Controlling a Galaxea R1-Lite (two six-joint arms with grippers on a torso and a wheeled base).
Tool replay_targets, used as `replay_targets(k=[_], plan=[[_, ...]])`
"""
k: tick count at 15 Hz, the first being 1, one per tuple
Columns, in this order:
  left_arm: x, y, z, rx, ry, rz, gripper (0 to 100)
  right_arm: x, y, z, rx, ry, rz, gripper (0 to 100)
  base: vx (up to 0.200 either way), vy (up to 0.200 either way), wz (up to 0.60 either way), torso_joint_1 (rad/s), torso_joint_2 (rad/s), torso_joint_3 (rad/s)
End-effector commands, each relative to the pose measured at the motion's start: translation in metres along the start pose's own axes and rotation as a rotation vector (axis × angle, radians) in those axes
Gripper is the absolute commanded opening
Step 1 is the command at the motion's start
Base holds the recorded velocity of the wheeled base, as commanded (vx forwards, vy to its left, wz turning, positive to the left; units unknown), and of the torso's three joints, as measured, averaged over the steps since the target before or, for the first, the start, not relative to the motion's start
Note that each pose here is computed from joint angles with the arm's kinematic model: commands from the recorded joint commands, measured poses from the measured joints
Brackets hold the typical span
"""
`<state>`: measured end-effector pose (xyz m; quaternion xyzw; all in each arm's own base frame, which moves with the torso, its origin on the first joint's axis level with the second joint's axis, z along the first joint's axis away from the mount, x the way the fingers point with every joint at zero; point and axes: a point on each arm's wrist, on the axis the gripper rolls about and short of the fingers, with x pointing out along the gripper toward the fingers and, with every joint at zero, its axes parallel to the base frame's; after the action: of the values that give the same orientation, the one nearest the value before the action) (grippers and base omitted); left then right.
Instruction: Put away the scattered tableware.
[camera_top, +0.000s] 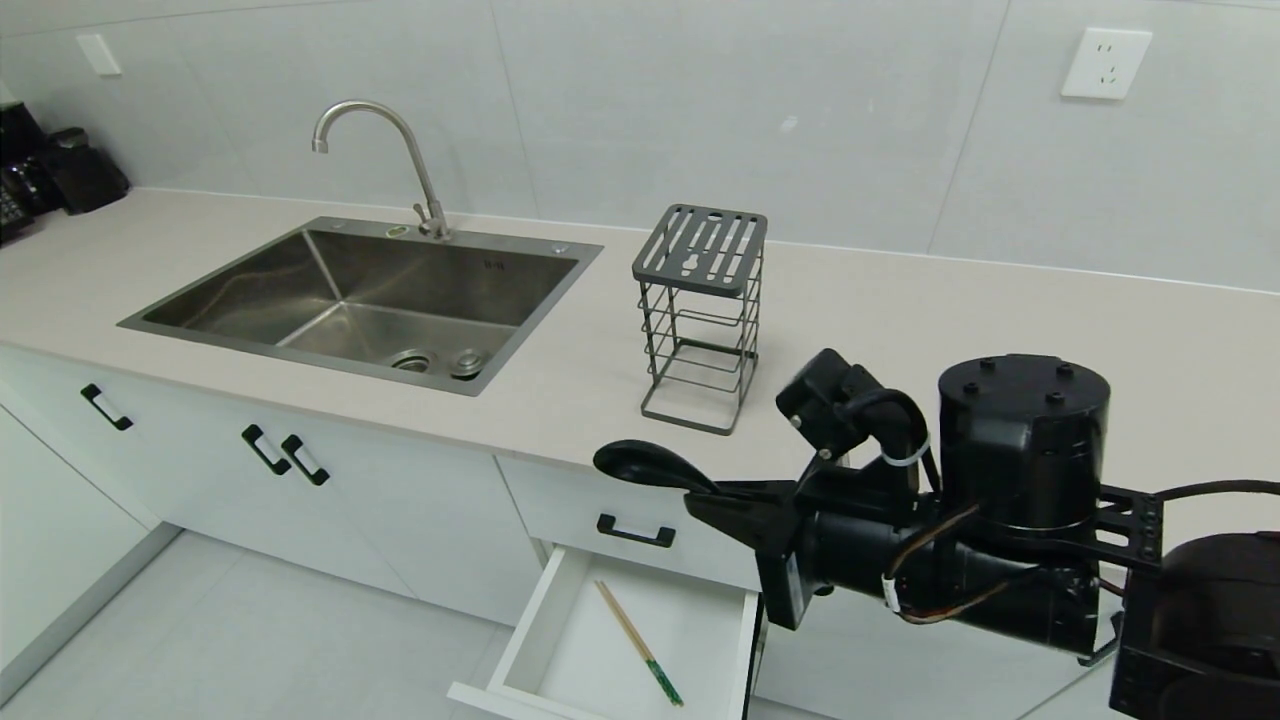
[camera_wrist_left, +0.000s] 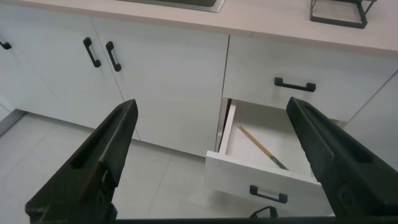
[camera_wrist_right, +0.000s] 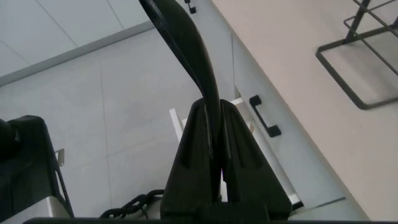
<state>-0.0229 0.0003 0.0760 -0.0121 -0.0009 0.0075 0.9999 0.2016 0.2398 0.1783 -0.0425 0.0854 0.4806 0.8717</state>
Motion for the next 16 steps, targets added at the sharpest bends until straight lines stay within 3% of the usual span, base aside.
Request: replay_targets(k=[1,13,16], plan=[[0.0,0.0,0.0,0.0,0.0,0.0,100,0.024,0.01,-0.004,-0.006,0.013,0.04,0,0.0,0.0,0.0,0.0,0.0,0.0],[0.0,0.0,0.0,0.0,-0.001,0.002,100,0.056,0.013,-0.012,-0.086,0.08,0.096,0,0.0,0.0,0.0,0.0,0.0,0.0],[0.0,0.0,0.0,0.0,-0.001,0.0,100,0.058,0.013,-0.008,-0.146,0.065,0.099,0,0.0,0.0,0.0,-0.165,0.32,0.168]])
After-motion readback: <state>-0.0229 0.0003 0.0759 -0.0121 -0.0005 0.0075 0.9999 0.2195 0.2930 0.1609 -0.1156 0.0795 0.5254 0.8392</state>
